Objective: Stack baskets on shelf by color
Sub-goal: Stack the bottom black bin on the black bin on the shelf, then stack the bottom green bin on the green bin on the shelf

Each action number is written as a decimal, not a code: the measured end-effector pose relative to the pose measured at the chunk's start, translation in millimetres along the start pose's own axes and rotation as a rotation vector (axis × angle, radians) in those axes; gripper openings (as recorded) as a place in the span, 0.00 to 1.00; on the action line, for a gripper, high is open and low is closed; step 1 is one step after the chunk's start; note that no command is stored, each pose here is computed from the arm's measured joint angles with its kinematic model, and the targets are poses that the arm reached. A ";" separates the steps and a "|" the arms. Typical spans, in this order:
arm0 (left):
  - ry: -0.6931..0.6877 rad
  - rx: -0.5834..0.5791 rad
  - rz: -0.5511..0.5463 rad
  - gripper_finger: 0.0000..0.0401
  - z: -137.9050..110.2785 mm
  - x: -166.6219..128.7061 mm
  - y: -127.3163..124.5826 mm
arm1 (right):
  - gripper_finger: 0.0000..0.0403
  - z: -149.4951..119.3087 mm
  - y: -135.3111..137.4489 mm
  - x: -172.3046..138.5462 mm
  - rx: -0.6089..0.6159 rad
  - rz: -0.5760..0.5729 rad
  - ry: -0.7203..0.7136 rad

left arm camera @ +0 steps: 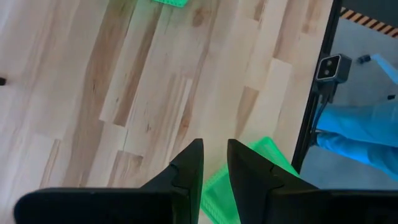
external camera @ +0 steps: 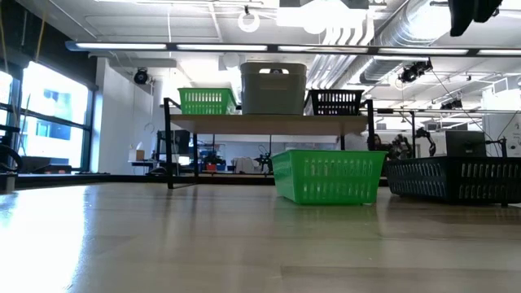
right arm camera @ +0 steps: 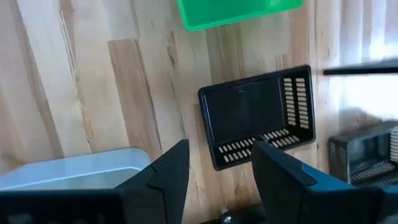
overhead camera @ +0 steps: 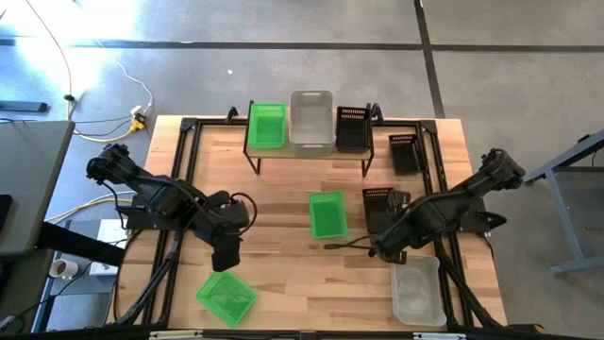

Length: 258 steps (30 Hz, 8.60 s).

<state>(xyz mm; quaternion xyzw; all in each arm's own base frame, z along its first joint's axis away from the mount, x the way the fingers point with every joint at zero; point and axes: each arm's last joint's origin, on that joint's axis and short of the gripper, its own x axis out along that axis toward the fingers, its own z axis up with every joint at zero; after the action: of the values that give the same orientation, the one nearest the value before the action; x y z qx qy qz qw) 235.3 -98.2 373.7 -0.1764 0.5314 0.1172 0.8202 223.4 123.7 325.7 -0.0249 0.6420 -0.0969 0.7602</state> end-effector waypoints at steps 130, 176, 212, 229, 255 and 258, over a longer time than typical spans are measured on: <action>-0.130 -0.436 0.304 0.16 77.1 5.3 139.1 | 0.00 67.1 -215.7 10.2 -0.064 -0.163 -0.167; -0.086 -0.464 0.217 0.16 75.9 6.2 135.9 | 0.34 54.0 -212.3 0.6 -0.034 -0.223 -0.119; -0.081 -0.464 0.212 0.16 75.6 6.3 135.8 | 0.34 72.6 -228.7 7.7 0.067 -0.210 -0.123; -0.021 -0.389 0.081 0.16 49.3 8.4 66.6 | 0.34 70.0 -227.9 -30.1 0.213 -0.191 -0.202; 0.093 -0.512 -0.032 0.16 -20.1 52.3 -68.8 | 0.34 74.9 -150.8 -39.3 0.295 -0.069 -0.219; 0.109 -0.510 -0.010 0.16 -26.4 63.0 -78.3 | 0.34 74.9 -145.6 -40.2 0.278 -0.063 -0.223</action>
<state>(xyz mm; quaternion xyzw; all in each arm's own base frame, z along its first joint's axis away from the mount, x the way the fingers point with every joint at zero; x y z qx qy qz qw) 268.7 -180.1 319.2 -0.3862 0.5272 0.2336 0.7199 273.8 -18.2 401.4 0.0496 0.5329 -0.2049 0.8195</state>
